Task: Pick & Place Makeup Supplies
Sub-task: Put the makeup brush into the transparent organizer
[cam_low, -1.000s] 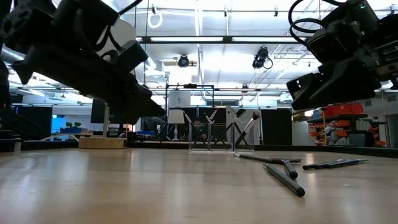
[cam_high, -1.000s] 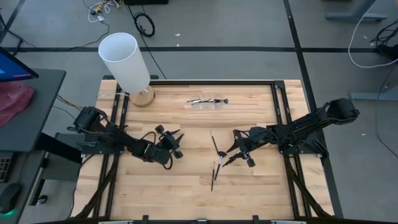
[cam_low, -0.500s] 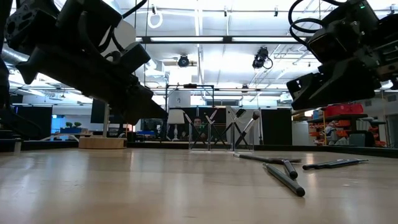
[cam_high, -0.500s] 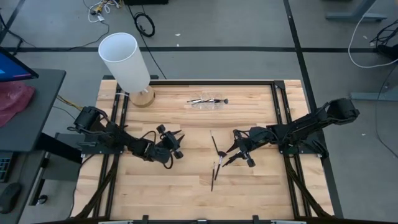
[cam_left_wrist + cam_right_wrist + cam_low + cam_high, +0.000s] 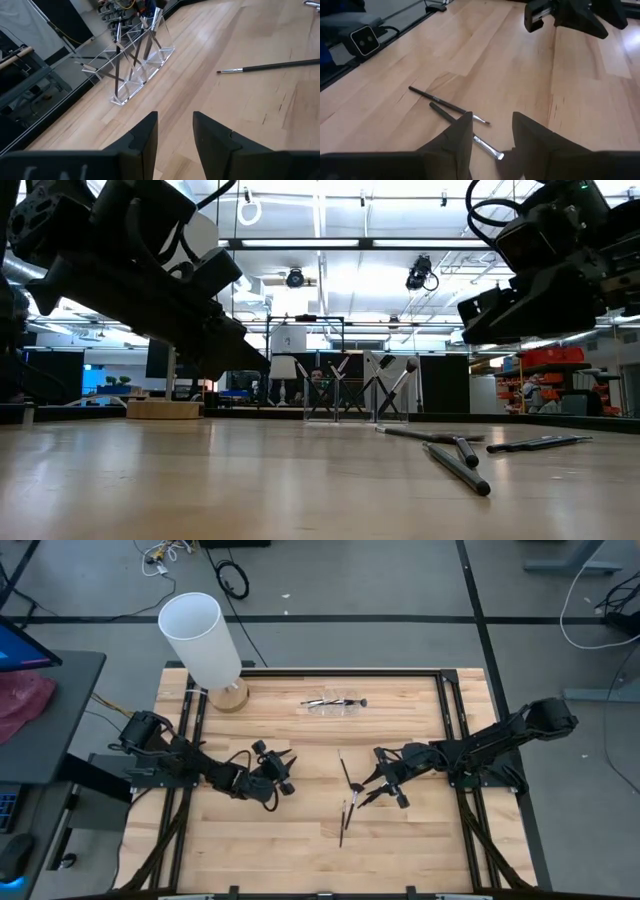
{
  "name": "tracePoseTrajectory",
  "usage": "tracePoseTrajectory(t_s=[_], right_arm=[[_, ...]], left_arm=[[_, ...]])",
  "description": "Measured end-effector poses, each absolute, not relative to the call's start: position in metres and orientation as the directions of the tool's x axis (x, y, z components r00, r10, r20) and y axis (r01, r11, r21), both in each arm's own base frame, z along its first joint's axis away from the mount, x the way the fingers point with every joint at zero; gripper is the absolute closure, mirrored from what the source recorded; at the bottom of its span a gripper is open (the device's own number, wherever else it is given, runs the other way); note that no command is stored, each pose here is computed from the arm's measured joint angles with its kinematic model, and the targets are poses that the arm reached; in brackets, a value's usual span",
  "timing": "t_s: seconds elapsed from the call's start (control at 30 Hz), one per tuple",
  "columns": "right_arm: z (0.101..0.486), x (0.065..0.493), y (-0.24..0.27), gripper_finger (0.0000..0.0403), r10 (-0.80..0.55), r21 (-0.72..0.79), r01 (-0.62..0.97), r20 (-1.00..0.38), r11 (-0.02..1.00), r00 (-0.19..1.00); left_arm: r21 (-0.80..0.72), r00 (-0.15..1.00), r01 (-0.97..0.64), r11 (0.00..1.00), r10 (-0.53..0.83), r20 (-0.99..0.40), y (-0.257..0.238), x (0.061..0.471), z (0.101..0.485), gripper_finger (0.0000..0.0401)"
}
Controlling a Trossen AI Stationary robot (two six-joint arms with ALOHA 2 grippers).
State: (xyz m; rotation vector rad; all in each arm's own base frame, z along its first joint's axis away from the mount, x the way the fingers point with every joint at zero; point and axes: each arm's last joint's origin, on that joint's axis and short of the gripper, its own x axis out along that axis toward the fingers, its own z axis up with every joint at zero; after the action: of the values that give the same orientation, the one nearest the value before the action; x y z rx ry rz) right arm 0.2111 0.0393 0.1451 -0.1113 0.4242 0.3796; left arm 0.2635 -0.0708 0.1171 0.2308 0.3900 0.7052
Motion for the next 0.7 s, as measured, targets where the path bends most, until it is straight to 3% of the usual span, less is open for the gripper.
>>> tracePoseTrajectory(t_s=[0.37, 0.57, 0.7], right_arm=[[0.135, 0.205, 0.041, 0.0262, 0.401, 0.052, -0.439, -0.516, 0.897, 0.757], [0.127, 0.199, 0.04, 0.0262, 0.391, 0.074, -0.437, -0.596, 0.896, 0.702], [0.128, 0.2, 0.04, 0.0262, 0.391, 0.047, -0.453, -0.589, 0.89, 0.707]], left_arm=[[0.319, 0.702, -0.579, 0.75, 0.658, -0.272, -0.07, 0.265, 0.118, 0.0275], [0.196, 0.723, -0.602, 0.774, 0.633, -0.277, -0.068, 0.267, 0.119, 0.0275], [0.194, 0.717, -0.611, 0.767, 0.64, -0.276, -0.065, 0.268, 0.12, 0.0275]])
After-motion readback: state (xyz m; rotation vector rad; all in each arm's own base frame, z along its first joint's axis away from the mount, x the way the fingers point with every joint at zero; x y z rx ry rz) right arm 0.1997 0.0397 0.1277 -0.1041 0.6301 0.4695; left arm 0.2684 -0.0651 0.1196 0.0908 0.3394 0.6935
